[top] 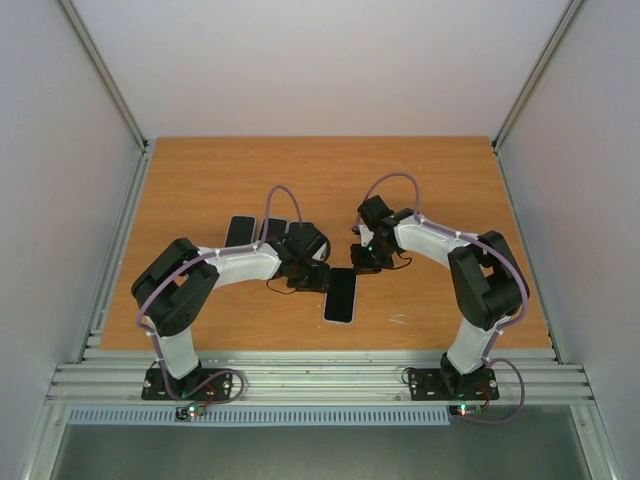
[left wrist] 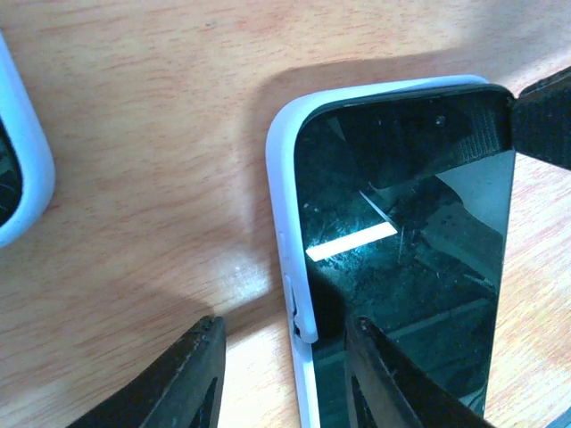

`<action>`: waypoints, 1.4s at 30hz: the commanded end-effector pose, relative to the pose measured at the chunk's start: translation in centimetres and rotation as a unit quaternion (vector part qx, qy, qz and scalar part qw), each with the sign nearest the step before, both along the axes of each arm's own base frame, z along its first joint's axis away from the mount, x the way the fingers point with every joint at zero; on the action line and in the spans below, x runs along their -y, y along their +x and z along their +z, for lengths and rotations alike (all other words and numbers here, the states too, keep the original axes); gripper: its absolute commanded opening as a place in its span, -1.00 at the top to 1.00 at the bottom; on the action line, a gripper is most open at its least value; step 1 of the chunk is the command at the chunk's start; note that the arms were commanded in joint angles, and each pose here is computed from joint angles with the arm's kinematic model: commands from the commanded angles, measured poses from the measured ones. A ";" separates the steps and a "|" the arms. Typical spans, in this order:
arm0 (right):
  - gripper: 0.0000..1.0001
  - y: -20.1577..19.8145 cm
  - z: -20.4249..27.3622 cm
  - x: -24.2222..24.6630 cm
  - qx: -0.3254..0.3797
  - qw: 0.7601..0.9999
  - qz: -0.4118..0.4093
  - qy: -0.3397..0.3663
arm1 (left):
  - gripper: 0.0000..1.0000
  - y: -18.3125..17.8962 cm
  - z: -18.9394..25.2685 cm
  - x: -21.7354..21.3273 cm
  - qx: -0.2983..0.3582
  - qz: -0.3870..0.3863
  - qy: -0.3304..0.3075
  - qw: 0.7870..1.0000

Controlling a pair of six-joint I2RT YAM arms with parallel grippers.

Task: Put the phone into the phone case
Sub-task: Press the phone with the phone case at the top right corner of the phone case.

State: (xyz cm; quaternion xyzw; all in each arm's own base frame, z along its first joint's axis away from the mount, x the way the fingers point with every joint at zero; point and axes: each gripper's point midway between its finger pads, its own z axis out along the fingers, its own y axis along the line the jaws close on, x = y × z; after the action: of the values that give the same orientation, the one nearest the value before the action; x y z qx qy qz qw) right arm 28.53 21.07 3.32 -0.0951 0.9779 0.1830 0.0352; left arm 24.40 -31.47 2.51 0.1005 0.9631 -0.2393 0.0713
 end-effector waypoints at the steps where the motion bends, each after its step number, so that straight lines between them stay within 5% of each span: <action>1: 0.98 -0.9 -2.4 -0.1 -0.035 0.999 0.012 -0.008 | 0.25 0.1 -0.6 0.4 -0.003 -0.010 0.010 1.000; 19: 0.97 -4.1 -9.3 1.6 -0.087 0.974 0.065 -0.197 | 0.16 -0.7 -1.0 -0.4 0.010 -0.017 0.052 0.998; 33: 0.70 -3.5 2.2 -1.7 0.022 0.998 0.038 -0.042 | 0.07 -2.4 1.0 -1.0 0.023 -0.005 0.024 0.999; 42: 0.63 -7.7 2.1 -1.3 -0.012 1.000 0.008 0.017 | 0.02 -4.6 1.1 -0.2 0.012 -0.011 -0.004 1.000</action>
State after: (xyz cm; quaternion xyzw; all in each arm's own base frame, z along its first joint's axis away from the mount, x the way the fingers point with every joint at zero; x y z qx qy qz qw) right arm 22.76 21.85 5.95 -0.1239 0.9771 0.1660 0.0490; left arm 20.24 -30.38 3.06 0.1182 0.9660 -0.2174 0.0747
